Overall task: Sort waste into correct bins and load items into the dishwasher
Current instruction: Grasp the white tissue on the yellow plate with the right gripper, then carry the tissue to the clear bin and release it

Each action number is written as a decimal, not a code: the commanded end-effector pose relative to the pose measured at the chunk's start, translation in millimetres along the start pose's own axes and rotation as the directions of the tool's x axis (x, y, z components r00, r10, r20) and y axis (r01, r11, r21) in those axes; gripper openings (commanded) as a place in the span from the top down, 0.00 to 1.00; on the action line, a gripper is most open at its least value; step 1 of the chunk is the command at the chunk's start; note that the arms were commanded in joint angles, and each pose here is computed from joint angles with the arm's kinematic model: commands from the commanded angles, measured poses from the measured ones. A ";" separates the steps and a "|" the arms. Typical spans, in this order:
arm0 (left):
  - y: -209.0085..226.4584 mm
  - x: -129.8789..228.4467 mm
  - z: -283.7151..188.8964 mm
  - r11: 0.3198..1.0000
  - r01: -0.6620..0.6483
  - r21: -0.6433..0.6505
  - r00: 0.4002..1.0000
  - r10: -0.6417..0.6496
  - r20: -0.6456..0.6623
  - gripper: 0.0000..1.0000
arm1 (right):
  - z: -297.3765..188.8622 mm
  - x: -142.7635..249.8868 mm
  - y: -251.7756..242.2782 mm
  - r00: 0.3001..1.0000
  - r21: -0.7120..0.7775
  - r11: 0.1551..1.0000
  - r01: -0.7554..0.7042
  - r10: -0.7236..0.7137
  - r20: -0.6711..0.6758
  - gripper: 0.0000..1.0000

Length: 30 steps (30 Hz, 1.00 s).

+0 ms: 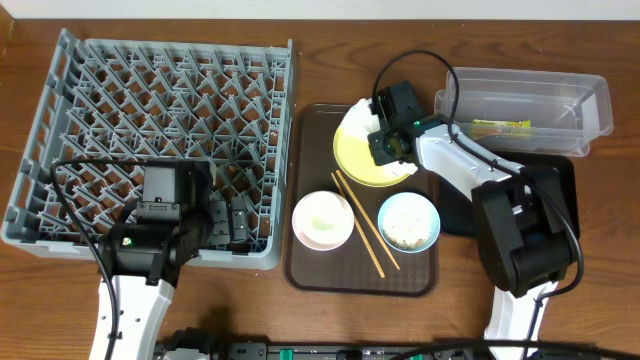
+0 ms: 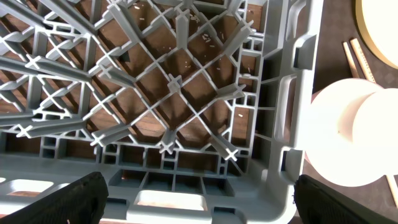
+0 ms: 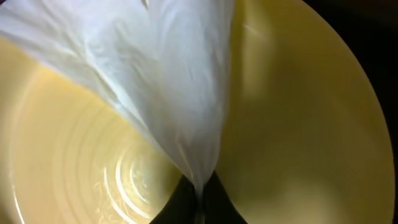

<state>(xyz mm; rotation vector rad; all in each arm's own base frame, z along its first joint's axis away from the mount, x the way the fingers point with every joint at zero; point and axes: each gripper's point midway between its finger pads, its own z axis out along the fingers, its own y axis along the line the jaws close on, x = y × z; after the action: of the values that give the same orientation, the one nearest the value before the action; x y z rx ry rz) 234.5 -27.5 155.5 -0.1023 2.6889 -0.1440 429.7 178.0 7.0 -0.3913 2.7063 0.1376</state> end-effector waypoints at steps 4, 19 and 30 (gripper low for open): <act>-0.9 -7.3 -6.9 1.000 -0.002 -0.003 1.000 0.002 0.023 0.02 | -62.2 -48.2 -11.3 0.973 -0.027 0.990 -0.138 0.140 0.183 0.99; -0.8 -7.2 -6.9 1.000 -0.002 -0.003 1.000 0.002 0.022 0.02 | -166.9 -48.6 -198.0 0.254 -0.063 0.339 -0.939 0.803 0.539 0.99; -0.9 -7.1 -6.8 1.000 -0.002 -0.003 1.000 0.002 0.022 0.02 | -142.8 -33.9 -225.2 0.133 -0.069 0.199 -0.978 0.838 0.530 0.07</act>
<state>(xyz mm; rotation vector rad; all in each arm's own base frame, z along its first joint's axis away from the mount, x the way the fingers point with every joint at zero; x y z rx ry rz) 234.6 -27.6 155.6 -0.1022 2.6890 -0.1446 471.4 -43.5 148.5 1.3245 1.9852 0.1388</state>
